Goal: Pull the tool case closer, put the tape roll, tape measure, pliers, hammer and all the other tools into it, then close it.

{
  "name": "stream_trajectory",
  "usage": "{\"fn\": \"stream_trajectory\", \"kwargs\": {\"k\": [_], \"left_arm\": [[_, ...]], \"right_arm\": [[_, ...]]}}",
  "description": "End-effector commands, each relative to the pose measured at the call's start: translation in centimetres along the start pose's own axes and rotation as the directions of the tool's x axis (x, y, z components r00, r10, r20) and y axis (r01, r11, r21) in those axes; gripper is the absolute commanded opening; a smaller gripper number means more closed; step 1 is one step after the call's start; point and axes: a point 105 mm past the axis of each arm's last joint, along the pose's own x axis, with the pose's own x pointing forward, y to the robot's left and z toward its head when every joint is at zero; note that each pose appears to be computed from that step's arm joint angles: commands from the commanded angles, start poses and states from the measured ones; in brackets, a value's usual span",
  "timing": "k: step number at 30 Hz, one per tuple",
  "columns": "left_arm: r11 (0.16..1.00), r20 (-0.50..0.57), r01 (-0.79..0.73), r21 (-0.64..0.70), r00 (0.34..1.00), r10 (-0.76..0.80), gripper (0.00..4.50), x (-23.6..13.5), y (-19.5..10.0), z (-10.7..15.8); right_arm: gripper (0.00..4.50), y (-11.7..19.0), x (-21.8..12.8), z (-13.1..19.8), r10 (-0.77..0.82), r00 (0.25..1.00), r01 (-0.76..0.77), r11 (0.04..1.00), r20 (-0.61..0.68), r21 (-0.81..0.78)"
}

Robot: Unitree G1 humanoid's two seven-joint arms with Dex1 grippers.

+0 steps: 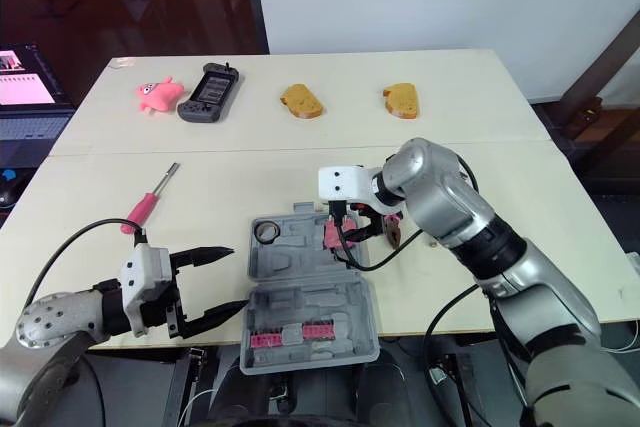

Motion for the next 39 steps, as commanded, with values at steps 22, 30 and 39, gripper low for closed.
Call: {"fn": "stream_trajectory", "kwargs": {"k": [22,30,39], "left_arm": [[0.998,0.004,0.055,0.036,0.998,-0.055,4.50,-0.2,0.8,0.9],[0.998,-0.006,0.053,0.045,0.999,-0.053,4.50,-0.5,1.0,1.0],[0.997,-0.018,0.055,0.051,0.998,-0.054,4.50,-0.8,1.2,1.0]], "right_arm": [[2.16,1.2,1.7,-5.5,-0.169,0.964,0.093,0.938,0.207,0.333],[2.16,2.3,4.1,-7.4,-0.146,0.965,0.056,0.928,0.220,0.369],[2.16,1.3,5.1,-8.8,-0.183,0.963,0.106,0.933,0.199,0.345]]}}
